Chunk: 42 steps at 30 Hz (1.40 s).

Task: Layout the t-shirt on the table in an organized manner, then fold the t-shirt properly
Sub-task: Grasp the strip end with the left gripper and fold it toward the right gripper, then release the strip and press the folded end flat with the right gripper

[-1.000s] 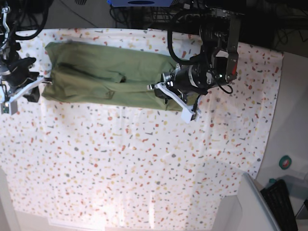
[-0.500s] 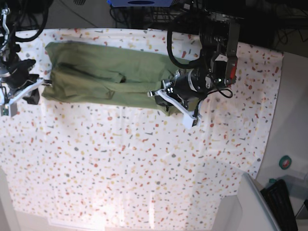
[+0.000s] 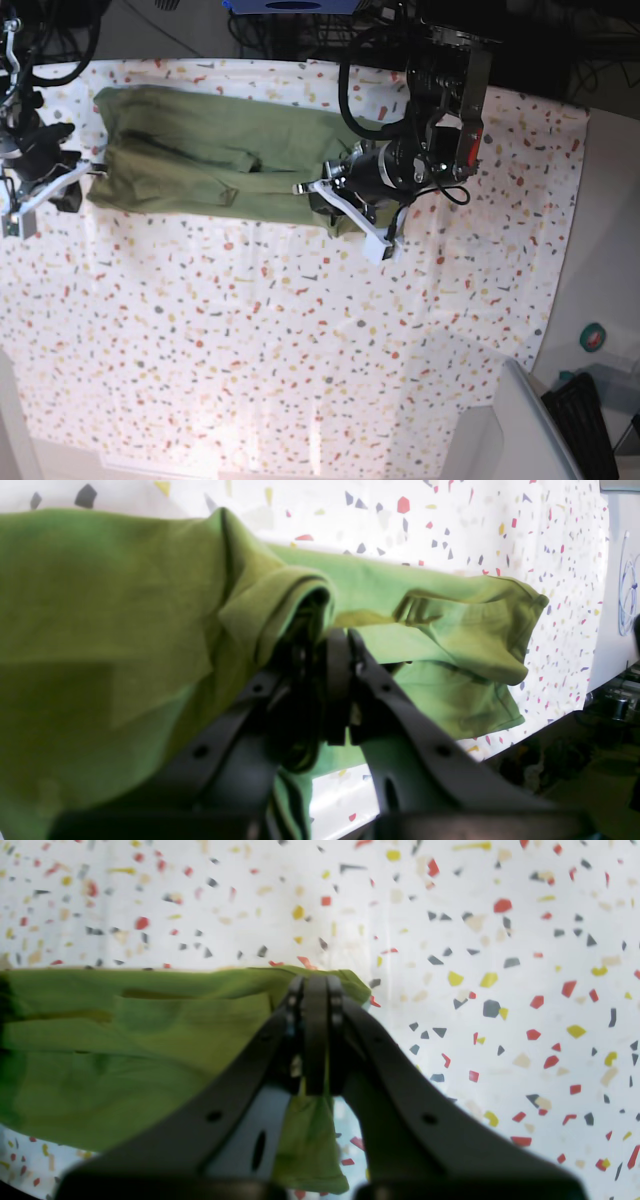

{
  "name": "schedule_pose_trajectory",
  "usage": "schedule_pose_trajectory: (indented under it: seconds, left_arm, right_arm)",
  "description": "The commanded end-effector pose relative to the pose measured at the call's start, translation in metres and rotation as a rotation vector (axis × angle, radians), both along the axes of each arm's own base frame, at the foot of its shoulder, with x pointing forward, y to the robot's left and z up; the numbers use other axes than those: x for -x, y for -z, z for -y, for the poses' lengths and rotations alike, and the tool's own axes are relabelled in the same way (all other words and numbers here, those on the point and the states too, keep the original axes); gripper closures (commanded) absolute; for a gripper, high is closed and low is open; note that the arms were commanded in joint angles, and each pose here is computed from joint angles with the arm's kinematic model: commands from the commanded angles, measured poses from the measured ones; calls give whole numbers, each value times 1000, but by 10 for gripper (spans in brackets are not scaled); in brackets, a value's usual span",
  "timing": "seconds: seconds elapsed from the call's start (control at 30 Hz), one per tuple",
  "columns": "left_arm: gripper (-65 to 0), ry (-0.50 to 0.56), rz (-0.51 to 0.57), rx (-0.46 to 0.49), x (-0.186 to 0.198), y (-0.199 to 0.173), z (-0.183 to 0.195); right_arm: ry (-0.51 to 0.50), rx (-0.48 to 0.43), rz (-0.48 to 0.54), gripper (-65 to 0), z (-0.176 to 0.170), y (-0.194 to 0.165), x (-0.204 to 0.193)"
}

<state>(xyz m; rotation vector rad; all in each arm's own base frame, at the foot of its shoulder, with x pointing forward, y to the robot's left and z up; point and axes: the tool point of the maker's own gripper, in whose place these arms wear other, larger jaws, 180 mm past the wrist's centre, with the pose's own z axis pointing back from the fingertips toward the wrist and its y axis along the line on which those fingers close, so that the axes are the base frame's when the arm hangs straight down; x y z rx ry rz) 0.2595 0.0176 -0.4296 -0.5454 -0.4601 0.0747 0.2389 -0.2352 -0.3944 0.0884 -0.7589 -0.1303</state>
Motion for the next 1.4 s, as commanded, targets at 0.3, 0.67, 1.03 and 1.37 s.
schedule_pose_trajectory:
  seconds: [0.3,0.67,1.03,1.37]
  left_arm:
    - [0,0,33,29,-8,-11,6]
    - [-364,61,33,36,-2,-12,24]
    - [-403,261,67,82,2,-28,81]
    - [0,-274,156,-162,-19,-53,-178]
  right_arm:
    - [-1,9,39,0,5,-9,-9]
    - [-1,8,47,0,4,-11,-12]
    - [-3,5,54,0,3,-13,-13]
    - [-221,-174,57,0,-122,-24,-1]
